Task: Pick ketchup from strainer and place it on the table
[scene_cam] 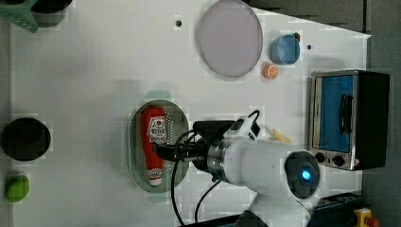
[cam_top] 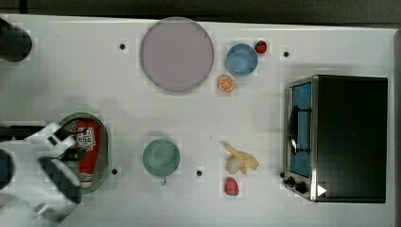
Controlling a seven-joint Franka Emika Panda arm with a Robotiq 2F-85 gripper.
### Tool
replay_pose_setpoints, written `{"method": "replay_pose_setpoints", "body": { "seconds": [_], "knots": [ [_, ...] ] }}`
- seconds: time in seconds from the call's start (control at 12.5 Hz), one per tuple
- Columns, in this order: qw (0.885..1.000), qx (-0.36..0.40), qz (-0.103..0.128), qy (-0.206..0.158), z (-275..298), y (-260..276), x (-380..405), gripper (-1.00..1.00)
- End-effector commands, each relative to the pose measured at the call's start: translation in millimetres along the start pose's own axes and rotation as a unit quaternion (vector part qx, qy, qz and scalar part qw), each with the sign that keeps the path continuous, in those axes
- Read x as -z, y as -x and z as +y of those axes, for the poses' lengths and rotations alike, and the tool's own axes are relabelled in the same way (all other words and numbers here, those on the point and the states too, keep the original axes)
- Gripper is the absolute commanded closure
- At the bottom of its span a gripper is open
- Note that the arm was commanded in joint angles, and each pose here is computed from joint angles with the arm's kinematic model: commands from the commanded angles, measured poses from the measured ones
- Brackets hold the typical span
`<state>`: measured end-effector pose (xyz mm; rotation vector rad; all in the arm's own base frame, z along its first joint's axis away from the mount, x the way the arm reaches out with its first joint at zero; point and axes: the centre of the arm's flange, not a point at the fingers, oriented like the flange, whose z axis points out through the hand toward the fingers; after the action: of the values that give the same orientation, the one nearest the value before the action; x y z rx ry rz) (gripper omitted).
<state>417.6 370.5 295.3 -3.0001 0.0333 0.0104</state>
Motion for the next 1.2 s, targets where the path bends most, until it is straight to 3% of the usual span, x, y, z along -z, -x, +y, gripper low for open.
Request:
{"method": "replay_pose_setpoints", "body": {
  "seconds": [0.08,0.64,1.04,1.12,1.2],
  "knots": [
    [0.997,-0.077,0.004,-0.013,17,-6,-28,-1.0],
    [1.0,-0.021,0.006,-0.007,21,-23,-90,-1.0],
    [0.999,-0.045,-0.014,-0.004,14,-25,-125,-1.0],
    [0.999,-0.041,-0.013,0.0,14,-25,-129,-0.91],
    [0.999,-0.04,-0.012,0.003,14,-25,-132,-0.67]
  ]
}}
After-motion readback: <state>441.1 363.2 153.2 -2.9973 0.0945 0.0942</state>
